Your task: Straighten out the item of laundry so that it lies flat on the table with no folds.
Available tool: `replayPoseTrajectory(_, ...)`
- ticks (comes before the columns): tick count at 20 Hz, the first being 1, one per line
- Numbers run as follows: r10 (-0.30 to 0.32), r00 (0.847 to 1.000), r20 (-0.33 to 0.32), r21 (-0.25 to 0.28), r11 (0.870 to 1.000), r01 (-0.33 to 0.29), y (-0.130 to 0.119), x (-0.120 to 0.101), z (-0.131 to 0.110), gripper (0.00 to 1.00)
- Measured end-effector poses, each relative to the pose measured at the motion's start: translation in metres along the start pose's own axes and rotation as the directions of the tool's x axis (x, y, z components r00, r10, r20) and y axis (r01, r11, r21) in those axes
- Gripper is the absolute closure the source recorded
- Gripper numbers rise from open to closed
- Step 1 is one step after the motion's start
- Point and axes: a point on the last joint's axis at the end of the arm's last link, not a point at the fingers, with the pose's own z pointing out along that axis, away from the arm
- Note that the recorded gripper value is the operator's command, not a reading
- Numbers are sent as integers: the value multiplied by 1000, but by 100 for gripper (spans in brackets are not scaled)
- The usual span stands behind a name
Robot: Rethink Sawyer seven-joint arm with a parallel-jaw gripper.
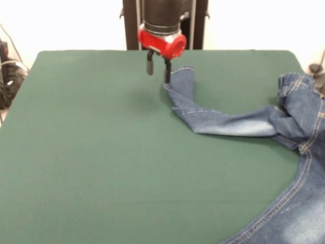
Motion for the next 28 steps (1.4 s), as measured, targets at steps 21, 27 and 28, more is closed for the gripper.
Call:
replayPoseTrajectory(21,-11,999,-48,3,1000,11,-12,48,46,0)
replayPoseTrajectory(27,6,999,-34,-9,1000,-6,-17,45,53,0)
replayPoseTrajectory(28,5,999,-32,-11,1000,-6,-17,45,53,0)
